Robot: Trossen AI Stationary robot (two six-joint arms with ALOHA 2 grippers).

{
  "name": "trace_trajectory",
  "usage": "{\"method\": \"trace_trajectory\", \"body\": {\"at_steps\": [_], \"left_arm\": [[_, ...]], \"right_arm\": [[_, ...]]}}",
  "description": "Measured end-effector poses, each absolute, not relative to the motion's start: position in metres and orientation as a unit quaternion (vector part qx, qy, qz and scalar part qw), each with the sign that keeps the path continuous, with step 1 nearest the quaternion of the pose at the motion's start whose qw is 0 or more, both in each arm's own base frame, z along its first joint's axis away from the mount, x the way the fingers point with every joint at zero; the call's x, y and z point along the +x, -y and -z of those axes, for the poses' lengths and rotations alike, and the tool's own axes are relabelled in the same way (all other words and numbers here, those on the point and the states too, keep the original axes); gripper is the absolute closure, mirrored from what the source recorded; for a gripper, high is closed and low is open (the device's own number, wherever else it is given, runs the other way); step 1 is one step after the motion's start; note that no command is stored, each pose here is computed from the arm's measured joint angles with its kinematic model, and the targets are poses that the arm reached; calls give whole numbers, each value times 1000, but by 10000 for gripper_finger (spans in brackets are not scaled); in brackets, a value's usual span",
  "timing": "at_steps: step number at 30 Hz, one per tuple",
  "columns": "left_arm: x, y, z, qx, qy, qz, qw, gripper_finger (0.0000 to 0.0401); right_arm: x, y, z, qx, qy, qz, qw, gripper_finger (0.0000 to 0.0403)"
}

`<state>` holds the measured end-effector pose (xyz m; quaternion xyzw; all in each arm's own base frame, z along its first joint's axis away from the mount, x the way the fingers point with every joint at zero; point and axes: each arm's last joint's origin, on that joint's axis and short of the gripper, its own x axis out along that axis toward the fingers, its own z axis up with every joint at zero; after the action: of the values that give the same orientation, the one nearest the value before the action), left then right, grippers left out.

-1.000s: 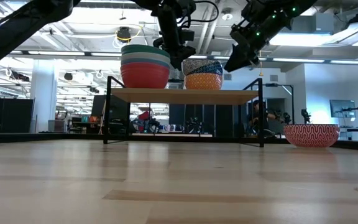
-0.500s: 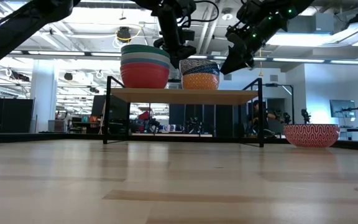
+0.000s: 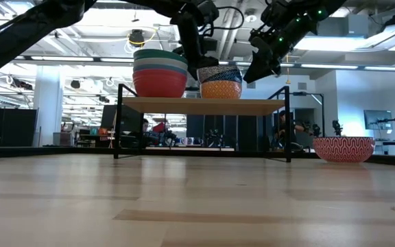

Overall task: Place and stack bowls onto a shelf
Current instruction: Stack the red pattern bowl on top of the yellow pattern bowl on the shelf, then stack the blue pattern bowl on top of the red pattern bowl on the shelf

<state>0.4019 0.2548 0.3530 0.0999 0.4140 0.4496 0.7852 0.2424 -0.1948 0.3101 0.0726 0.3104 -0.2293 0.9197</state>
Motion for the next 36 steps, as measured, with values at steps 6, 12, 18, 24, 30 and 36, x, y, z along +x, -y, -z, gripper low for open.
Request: {"method": "trace_trajectory", "body": {"at_steps": [6,12,18,24,30,36], "left_arm": [[400,-248,-363,104,-404,-450,790,289],[394,-233,-385,99,-373,-449,806,289],[387,-211,-411,50,-315,-426,847,289],[386,-183,-429,12,-276,-390,878,289],[397,-147,-429,9,-280,-352,893,289],[410,-100,-427,14,-285,-307,908,289]], "right_arm": [[240,191,-312,75,-314,228,918,251],[223,180,-332,95,-289,245,921,251],[195,158,-354,137,-272,263,916,251],[171,130,-362,184,-295,281,895,251],[149,98,-369,220,-305,314,871,251],[132,72,-362,258,-361,355,823,251]]}}
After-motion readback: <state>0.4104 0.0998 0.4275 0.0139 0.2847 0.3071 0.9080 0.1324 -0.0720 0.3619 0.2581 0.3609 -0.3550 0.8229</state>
